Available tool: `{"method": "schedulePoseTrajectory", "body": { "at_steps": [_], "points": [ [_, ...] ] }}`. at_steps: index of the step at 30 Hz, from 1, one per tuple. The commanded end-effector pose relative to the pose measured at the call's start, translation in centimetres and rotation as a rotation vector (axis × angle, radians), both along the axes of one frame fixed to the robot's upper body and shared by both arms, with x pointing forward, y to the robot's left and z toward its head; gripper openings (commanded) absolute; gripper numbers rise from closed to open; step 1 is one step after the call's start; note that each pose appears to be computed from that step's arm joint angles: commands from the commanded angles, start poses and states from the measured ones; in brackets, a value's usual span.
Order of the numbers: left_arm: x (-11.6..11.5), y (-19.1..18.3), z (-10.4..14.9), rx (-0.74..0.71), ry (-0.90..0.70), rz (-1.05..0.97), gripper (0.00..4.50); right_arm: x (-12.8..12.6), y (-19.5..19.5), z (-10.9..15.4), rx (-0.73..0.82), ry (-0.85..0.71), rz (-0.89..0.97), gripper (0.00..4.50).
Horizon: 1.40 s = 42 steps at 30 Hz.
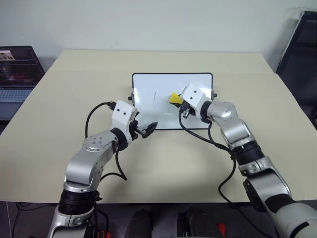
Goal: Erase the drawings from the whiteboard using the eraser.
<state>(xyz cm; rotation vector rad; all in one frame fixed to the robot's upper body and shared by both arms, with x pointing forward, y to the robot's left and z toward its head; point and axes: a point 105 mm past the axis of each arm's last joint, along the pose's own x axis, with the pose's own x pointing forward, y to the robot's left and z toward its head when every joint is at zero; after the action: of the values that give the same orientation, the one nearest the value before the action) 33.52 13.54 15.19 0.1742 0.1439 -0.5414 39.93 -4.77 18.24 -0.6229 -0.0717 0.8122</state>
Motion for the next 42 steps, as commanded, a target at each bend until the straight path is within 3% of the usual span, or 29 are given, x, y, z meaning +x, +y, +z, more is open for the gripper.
{"method": "schedulePoseTrajectory", "body": {
  "at_steps": [1, 4, 9, 15, 24, 29, 33, 42],
  "points": [
    [0.0, 1.1, 1.3, -0.008, -0.075, 0.037, 4.50, -2.1, -1.1, 1.7, 0.096, 0.006, 0.024, 1.09],
    [-0.1, 1.8, 1.0, -0.020, -0.093, 0.059, 4.50, -3.9, -2.4, 0.5, 0.137, 0.070, 0.005, 1.09],
    [-0.4, 2.7, 1.2, -0.069, -0.141, 0.101, 4.50, -7.8, -2.5, -0.3, 0.370, 0.195, 0.029, 1.09],
    [0.1, 4.1, 1.3, -0.093, -0.186, 0.176, 4.50, -9.4, -2.6, -2.8, 0.362, 0.253, 0.001, 1.09],
    [-0.1, 4.5, 2.3, -0.148, -0.253, 0.231, 4.50, -7.6, -2.4, -1.8, 0.482, 0.136, -0.077, 1.09],
    [-0.6, 4.8, 1.6, -0.138, -0.223, 0.241, 4.50, -6.4, -1.1, -1.7, 0.258, -0.001, -0.031, 1.09],
    [-0.7, 4.8, 1.4, -0.125, -0.214, 0.248, 4.50, -4.1, 1.0, 0.1, 0.122, -0.116, 0.023, 1.09],
    [-1.1, 3.7, 0.8, -0.036, -0.170, 0.192, 4.50, 0.4, 5.2, 2.5, 0.082, -0.086, 0.065, 1.09]
  ]
}}
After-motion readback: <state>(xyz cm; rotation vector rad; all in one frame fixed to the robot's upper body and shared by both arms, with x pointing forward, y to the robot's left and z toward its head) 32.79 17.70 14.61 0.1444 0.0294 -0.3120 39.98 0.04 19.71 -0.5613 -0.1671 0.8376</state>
